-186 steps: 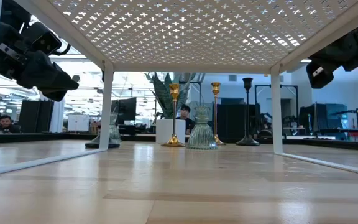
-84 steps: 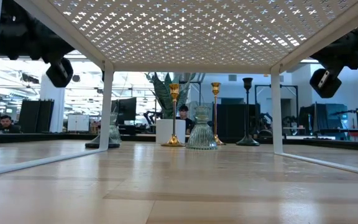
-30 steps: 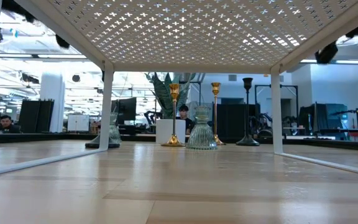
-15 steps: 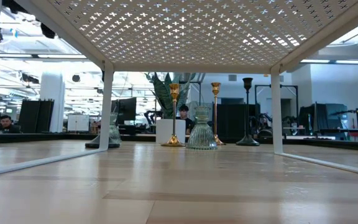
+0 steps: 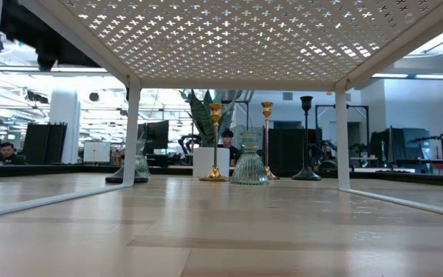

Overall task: Pick & Place candle stick holders
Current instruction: Put the top transparent glass candle holder on the shelf

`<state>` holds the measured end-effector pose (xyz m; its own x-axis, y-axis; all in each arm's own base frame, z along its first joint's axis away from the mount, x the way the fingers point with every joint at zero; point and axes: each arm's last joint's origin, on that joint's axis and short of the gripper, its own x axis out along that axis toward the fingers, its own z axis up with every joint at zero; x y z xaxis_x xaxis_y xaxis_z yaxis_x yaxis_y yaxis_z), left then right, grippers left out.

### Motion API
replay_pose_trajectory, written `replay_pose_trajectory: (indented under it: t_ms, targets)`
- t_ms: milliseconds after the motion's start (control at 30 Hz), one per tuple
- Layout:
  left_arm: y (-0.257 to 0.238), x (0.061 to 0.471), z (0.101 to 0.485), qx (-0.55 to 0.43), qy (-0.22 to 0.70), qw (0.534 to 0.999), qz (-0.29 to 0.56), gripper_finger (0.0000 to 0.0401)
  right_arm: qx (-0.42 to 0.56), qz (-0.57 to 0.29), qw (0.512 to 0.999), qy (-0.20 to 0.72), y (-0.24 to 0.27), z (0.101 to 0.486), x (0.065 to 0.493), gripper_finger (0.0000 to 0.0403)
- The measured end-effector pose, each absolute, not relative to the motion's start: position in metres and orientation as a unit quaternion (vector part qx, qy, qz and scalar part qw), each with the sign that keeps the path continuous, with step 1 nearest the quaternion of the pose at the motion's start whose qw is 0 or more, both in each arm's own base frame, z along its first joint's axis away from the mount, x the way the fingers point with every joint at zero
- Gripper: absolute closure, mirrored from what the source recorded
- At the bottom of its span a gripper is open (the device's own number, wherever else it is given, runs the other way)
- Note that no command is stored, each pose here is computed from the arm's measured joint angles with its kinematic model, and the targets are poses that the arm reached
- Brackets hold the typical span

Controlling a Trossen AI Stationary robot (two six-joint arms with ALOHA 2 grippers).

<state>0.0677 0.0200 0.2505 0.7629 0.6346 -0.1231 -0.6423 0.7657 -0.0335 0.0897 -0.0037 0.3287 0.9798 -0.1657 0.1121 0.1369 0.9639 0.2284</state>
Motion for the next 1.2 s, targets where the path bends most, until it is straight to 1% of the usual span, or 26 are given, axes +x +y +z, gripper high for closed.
replay_pose_trajectory:
  t_ms: [167,367,567,733,833,967,1200]
  targets:
    - [0.025,0.073,0.234,-0.059,0.074,0.94,0.329,0.0396,0.11,-0.096,0.988,-0.057,-0.005,0.329,0.096,0.0403]
    - [0.033,0.073,0.229,-0.066,0.081,0.938,0.33,0.0396,0.114,-0.141,0.982,-0.057,-0.007,0.328,0.11,0.0403]
    - [0.044,0.071,0.227,-0.042,0.103,0.931,0.347,0.0396,0.118,-0.142,0.98,-0.079,-0.007,0.333,0.123,0.0403]
    - [0.06,0.077,0.205,-0.058,0.14,0.924,0.35,0.0396,0.121,-0.144,0.977,-0.099,-0.007,0.336,0.134,0.0403]
    - [0.072,0.082,0.191,-0.077,0.131,0.926,0.345,0.0396,0.123,-0.15,0.975,-0.105,-0.007,0.336,0.142,0.0403]
    - [0.084,0.087,0.186,-0.089,0.084,0.93,0.345,0.0396,0.123,-0.149,0.975,-0.108,-0.007,0.335,0.15,0.0403]
    - [0.09,0.091,0.182,-0.07,0.107,0.931,0.342,0.0396,0.123,-0.149,0.975,-0.107,-0.007,0.334,0.152,0.0403]
